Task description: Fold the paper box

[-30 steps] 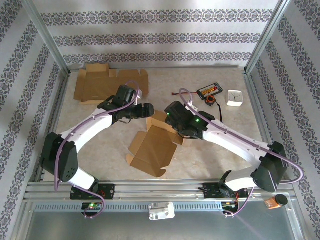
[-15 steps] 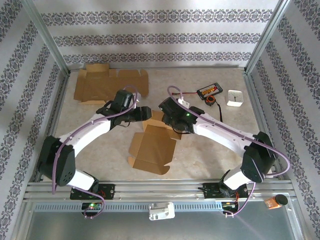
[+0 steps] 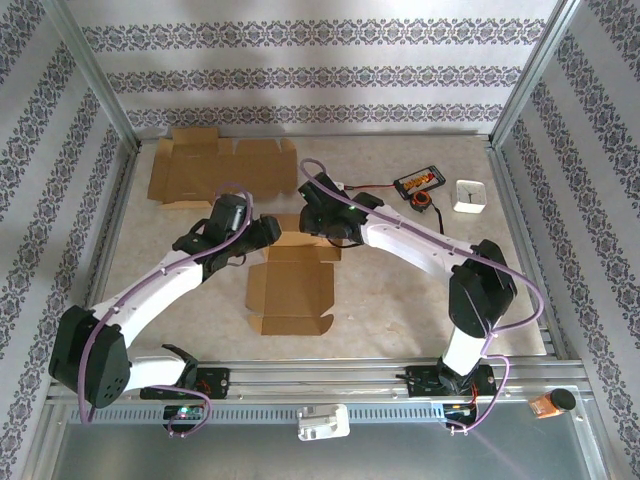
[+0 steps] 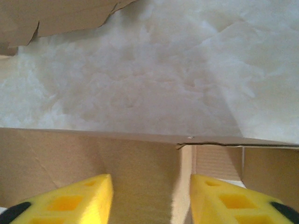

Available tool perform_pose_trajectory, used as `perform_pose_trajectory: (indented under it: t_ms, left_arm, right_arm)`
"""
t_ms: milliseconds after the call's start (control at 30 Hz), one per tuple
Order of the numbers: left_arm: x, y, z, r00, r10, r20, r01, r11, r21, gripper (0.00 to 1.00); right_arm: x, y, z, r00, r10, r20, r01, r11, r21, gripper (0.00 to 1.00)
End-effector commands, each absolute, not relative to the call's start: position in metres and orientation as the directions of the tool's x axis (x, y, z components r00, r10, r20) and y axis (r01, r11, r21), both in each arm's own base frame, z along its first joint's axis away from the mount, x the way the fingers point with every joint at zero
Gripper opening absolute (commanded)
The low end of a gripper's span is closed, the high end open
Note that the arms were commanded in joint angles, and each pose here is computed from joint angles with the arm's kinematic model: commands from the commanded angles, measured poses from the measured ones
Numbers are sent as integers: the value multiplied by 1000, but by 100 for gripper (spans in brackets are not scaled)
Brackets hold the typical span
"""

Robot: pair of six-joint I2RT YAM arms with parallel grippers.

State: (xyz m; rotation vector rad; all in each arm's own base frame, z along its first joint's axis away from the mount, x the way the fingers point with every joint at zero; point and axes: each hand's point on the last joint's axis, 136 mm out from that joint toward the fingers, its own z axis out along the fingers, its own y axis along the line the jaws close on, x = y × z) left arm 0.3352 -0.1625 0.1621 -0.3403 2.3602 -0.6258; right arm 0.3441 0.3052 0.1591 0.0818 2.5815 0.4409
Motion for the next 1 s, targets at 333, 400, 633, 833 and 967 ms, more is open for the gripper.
perform_pose_trajectory:
  t_ms: [333, 400, 633, 833, 967]
  left_arm:
    - [349, -151, 167, -703, -502, -504, -130, 787, -603, 63]
    - [348, -155, 166, -715, -502, -487, -124, 776, -619, 63]
    - [348, -160, 167, -723, -507, -469, -116, 758, -641, 63]
    - [350, -148, 166, -706, -500, -502, -147, 796, -587, 63]
    - [349, -138, 164, -704, -468, -535, -158, 836, -525, 63]
  right_arm:
    - [349, 317, 153, -885, 131, -446, -66, 914, 399, 39]
    - [350, 320, 154, -885, 143, -442, -64, 904, 422, 37]
    - [352, 322, 166, -883, 166, -440, -68, 880, 470, 34]
    - [344, 320, 198, -862, 140, -487, -144, 854, 499, 49]
    - [332, 307, 219, -834, 131, -536, -189, 845, 501, 56]
